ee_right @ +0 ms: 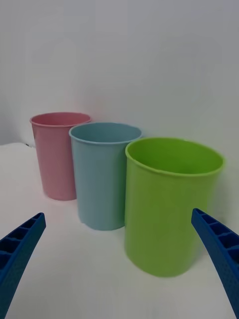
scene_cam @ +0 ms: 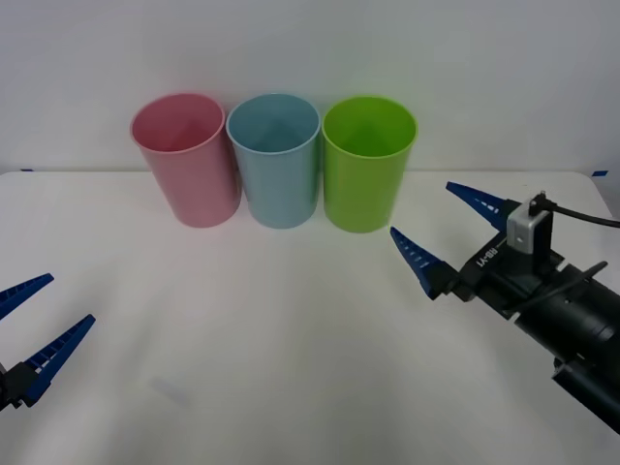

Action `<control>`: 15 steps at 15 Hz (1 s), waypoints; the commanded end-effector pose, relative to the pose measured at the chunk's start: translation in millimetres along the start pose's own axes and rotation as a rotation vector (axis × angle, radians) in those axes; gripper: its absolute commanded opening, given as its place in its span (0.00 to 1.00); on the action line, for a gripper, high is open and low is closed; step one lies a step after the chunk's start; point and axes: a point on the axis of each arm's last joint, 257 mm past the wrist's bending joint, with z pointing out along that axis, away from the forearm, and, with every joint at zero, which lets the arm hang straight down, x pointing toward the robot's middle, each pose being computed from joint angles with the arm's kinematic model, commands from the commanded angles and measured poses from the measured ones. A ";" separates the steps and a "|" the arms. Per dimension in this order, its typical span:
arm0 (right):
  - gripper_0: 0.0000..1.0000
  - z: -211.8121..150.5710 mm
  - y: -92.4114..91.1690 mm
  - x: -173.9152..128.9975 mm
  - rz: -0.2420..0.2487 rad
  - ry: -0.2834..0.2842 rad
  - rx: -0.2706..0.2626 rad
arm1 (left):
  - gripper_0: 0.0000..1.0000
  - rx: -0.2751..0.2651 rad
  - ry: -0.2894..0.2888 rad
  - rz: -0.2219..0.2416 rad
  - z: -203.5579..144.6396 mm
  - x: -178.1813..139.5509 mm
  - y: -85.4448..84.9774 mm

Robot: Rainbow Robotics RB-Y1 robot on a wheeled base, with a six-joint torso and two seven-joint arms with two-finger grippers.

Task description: Grasp the object on the table and drop it into the matching bin: aluminum can to the light blue bin, PET bottle to the pink bin.

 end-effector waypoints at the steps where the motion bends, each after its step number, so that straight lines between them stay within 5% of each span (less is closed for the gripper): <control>1: 1.00 -35.6 -2.0 18.1 0.022 0.046 -0.010 | 1.00 0.000 0.000 0.000 0.0 0.0 0.0; 7: 1.00 -111.5 2.8 51.3 0.054 0.147 -0.021 | 1.00 0.000 0.000 0.000 0.0 0.0 0.0; 15: 1.00 -163.0 12.3 58.6 0.076 0.185 -0.030 | 1.00 0.000 0.000 0.000 0.0 0.0 0.0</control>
